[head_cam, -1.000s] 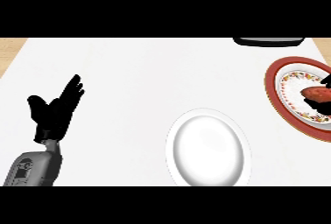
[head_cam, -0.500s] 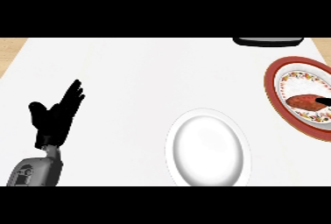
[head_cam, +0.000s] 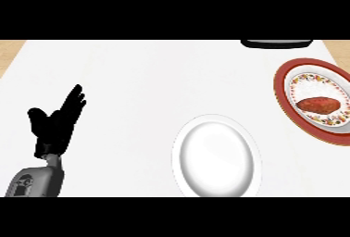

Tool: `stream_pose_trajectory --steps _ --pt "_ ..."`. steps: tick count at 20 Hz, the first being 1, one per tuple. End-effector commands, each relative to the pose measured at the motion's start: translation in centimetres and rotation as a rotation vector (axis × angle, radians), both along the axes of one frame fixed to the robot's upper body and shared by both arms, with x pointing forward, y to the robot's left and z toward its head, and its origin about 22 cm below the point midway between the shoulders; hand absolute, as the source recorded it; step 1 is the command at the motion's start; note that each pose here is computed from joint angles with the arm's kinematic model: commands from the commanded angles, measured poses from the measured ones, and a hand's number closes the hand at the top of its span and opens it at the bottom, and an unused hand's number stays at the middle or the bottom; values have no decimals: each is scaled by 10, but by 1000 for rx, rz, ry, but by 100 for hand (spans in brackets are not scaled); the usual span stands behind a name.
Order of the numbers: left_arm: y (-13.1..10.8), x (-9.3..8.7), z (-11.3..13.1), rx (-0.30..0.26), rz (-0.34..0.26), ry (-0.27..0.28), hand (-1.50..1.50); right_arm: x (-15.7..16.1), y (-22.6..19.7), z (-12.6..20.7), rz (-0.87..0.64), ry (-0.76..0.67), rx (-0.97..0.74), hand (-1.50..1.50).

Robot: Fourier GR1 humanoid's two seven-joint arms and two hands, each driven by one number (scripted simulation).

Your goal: Pick the sweet potato from the plate and place it in the plate

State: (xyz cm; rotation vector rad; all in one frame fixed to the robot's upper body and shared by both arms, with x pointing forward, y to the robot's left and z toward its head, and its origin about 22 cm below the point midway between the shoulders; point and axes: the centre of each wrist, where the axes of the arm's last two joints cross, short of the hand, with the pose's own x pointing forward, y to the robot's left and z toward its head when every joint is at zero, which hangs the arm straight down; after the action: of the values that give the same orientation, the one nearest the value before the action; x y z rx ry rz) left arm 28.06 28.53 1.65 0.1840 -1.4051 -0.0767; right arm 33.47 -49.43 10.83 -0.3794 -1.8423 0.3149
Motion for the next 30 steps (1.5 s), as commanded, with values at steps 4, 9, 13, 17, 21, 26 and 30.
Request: stream_pose_trajectory --steps 4,9,13,17,21,26,30 --pt "7 5 7 -9 -2 -1 0 -16 -24 -2 91 125 209 -150" --pt "2 -6 -2 9 -26 -14 0 -47 -58 3 78 68 204 -150" --pt "2 3 -2 -5 -16 14 0 -48 -50 -18 77 64 193 -150" --pt "-4 5 3 -8 -24 -27 0 -57 -68 1 28 61 176 -150" --pt "4 2 9 8 -41 -23 0 -71 -77 -6 3 62 171 -150" --pt "-12 0 6 -15 -49 -16 0 -76 -85 8 -16 80 128 -150" --pt "-1 9 8 -16 -32 -5 0 -103 -100 2 -23 133 94 -150"
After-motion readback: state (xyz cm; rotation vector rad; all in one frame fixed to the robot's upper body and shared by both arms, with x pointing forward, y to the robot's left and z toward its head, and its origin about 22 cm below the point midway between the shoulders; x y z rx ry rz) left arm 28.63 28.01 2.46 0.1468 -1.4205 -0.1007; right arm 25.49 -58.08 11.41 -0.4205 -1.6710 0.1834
